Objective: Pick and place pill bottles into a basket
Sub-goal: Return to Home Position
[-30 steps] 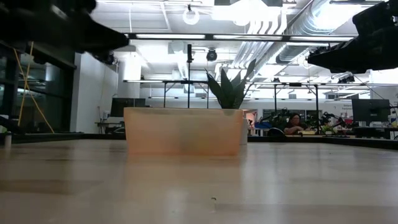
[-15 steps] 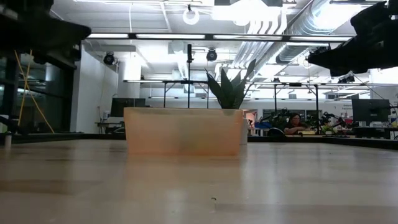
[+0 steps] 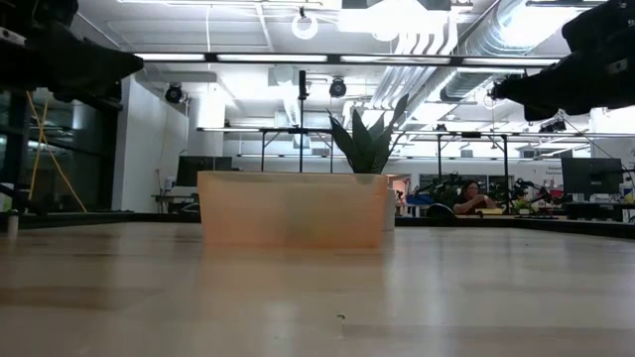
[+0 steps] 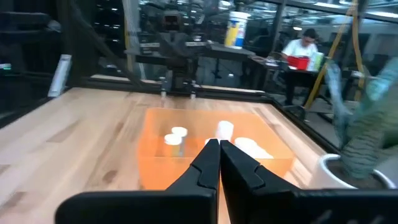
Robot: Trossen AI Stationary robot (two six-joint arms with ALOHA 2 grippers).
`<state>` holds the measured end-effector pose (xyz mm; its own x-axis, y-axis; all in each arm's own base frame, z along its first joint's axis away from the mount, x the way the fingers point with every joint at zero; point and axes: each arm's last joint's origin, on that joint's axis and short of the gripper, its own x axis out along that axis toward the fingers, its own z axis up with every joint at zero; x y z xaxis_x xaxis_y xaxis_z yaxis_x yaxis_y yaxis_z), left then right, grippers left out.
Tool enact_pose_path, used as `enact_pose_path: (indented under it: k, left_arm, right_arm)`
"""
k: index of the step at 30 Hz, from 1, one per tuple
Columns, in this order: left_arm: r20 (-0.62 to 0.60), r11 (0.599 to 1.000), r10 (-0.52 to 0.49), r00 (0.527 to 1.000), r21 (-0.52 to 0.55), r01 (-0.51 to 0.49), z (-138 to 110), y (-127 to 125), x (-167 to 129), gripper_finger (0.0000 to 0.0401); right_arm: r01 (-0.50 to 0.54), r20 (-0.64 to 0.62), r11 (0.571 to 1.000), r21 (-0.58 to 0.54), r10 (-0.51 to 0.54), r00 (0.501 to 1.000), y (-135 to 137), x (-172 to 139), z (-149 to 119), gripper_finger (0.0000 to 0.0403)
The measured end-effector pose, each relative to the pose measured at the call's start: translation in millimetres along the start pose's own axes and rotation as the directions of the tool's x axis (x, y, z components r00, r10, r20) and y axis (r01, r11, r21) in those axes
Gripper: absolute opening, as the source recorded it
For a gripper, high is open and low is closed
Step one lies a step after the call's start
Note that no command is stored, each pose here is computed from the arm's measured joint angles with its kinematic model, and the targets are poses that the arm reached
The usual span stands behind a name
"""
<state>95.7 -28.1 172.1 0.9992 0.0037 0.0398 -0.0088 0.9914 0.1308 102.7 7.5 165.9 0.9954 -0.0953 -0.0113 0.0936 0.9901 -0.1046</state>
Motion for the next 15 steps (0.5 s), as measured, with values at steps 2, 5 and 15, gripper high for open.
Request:
enact_pose_path:
  k: [2,5,15]
  left_arm:
    - [0.001,0.999,0.038,0.999,0.007,-0.038,0.5,1.2,0.0,0.0044]
    - [0.023,0.997,0.059,0.998,0.039,-0.059,3.0,2.1,-0.1,0.002]
    - [0.015,0.991,0.129,0.991,0.018,-0.13,-0.3,22.4,4.9,0.0024]
  right_arm:
    - [-0.025,0.006,1.0,-0.006,0.025,1.0,0.7,0.0,0.4,0.0004]
    - [-0.017,0.009,1.0,-0.015,0.017,1.0,0.5,0.0,0.7,0.0002]
    - [-0.022,0.033,0.999,-0.035,0.023,0.999,0.5,-0.1,3.0,0.0002]
